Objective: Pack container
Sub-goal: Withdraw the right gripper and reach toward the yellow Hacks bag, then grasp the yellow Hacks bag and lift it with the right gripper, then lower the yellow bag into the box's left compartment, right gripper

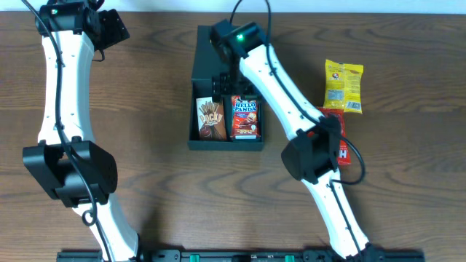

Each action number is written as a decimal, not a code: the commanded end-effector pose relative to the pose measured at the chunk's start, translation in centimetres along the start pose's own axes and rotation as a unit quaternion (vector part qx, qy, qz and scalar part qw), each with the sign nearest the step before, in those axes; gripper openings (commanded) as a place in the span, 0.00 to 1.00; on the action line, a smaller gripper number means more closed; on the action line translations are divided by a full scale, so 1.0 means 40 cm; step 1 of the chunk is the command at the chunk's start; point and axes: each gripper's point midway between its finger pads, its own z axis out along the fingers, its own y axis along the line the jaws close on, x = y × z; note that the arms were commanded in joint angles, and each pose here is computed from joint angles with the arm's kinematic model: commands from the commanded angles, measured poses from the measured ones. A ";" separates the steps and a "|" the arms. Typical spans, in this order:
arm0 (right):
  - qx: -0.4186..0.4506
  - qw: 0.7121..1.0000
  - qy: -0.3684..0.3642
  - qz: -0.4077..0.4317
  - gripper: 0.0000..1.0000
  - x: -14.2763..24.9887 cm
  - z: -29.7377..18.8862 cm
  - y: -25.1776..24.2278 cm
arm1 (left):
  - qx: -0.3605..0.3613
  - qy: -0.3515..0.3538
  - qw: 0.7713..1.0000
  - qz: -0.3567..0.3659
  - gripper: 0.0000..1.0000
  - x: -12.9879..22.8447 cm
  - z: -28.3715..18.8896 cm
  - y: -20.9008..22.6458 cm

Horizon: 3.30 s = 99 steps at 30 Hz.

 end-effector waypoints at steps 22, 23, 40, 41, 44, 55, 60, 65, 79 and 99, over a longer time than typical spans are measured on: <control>0.094 0.980 -0.087 0.149 0.99 -0.222 -0.066 -0.810 | -0.002 -0.001 1.000 0.007 0.95 -0.002 0.002 0.006; 0.077 0.985 -0.085 0.130 0.99 -0.230 -0.036 -0.802 | -0.002 -0.002 1.000 0.007 0.96 -0.004 0.002 0.006; -0.207 0.963 -0.061 0.163 0.99 -0.181 0.176 -0.825 | 0.127 0.062 0.988 0.056 0.95 0.087 0.052 -0.101; -0.210 0.962 -0.057 0.165 0.99 -0.174 0.184 -0.827 | 0.162 0.072 0.983 0.055 0.95 0.106 0.065 -0.130; -0.213 0.961 -0.048 0.170 0.99 -0.156 0.215 -0.827 | 0.237 0.086 0.966 0.052 0.95 0.156 0.112 -0.192; -0.263 0.949 -0.061 0.162 0.57 -0.159 0.257 -0.775 | 0.325 0.125 0.937 0.036 0.95 0.251 0.154 -0.245; -0.264 0.948 -0.058 0.166 0.27 -0.163 0.257 -0.760 | 0.348 0.133 0.927 0.036 0.95 0.258 0.139 -0.261; -0.299 0.937 -0.070 0.168 0.01 -0.185 0.233 -0.737 | 0.350 0.134 0.927 0.037 0.95 0.260 0.138 -0.265; -0.384 0.913 -0.124 0.066 0.02 -0.270 -0.170 -0.469 | 0.348 0.132 0.928 0.037 0.95 0.258 0.140 -0.260; -0.367 0.929 0.045 -0.024 0.02 0.022 -0.153 0.113 | 0.346 0.122 0.930 -0.006 0.95 0.201 0.158 -0.156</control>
